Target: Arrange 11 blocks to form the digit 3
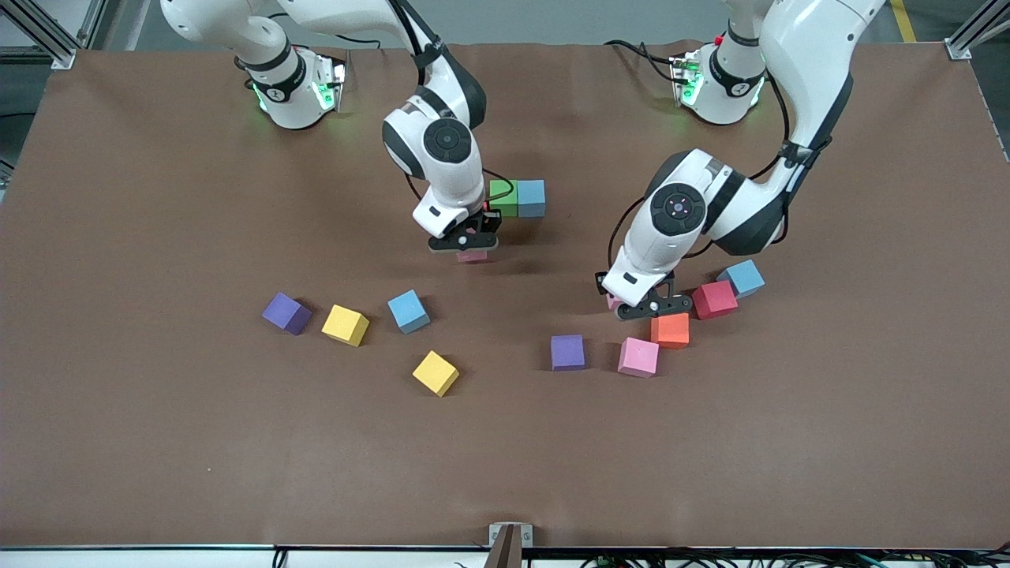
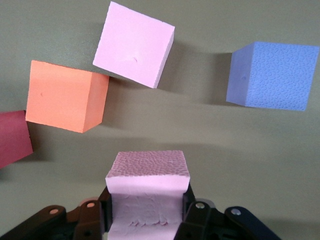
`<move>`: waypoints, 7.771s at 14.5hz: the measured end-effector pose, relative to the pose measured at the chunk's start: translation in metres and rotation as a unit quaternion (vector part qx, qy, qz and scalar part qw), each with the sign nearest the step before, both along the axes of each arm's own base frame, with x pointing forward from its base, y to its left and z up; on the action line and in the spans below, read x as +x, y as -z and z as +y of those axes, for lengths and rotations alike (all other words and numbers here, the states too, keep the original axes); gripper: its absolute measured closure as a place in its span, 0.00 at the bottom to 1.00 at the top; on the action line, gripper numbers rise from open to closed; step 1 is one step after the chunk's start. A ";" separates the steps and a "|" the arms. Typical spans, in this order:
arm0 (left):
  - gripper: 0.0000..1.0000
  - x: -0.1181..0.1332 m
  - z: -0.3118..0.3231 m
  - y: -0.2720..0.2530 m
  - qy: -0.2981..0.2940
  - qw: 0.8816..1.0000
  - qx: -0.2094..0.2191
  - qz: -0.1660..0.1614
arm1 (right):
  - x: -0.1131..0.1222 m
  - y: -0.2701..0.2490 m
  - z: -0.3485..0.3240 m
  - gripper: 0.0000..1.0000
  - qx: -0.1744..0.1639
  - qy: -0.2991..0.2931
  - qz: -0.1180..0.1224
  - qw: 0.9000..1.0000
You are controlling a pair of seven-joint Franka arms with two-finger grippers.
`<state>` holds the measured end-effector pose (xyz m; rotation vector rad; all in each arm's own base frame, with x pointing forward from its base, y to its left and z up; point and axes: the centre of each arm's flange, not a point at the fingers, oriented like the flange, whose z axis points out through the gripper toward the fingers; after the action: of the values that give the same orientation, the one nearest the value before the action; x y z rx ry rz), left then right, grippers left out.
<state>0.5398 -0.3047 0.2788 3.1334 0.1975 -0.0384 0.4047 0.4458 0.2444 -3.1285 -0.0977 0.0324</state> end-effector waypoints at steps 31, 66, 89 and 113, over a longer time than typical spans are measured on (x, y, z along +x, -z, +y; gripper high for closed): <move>0.47 0.001 -0.001 0.010 -0.001 1.000 -0.001 0.008 | -0.049 0.029 0.003 0.50 0.008 -0.014 -0.011 1.000; 0.47 0.005 0.000 0.010 -0.003 1.000 -0.003 0.008 | -0.039 0.027 -0.003 0.00 -0.004 -0.004 -0.005 1.000; 0.47 0.009 0.006 0.003 -0.007 0.999 0.020 0.033 | -0.013 -0.044 0.004 0.00 0.006 0.040 0.007 0.999; 0.47 0.008 0.010 0.005 -0.010 0.999 0.029 0.044 | 0.155 -0.017 -0.125 0.00 -0.022 0.565 -0.008 0.825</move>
<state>0.5476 -0.2942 0.2741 3.1902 0.2338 -0.1738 0.5601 0.3204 0.2614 -2.6657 1.7080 -0.0068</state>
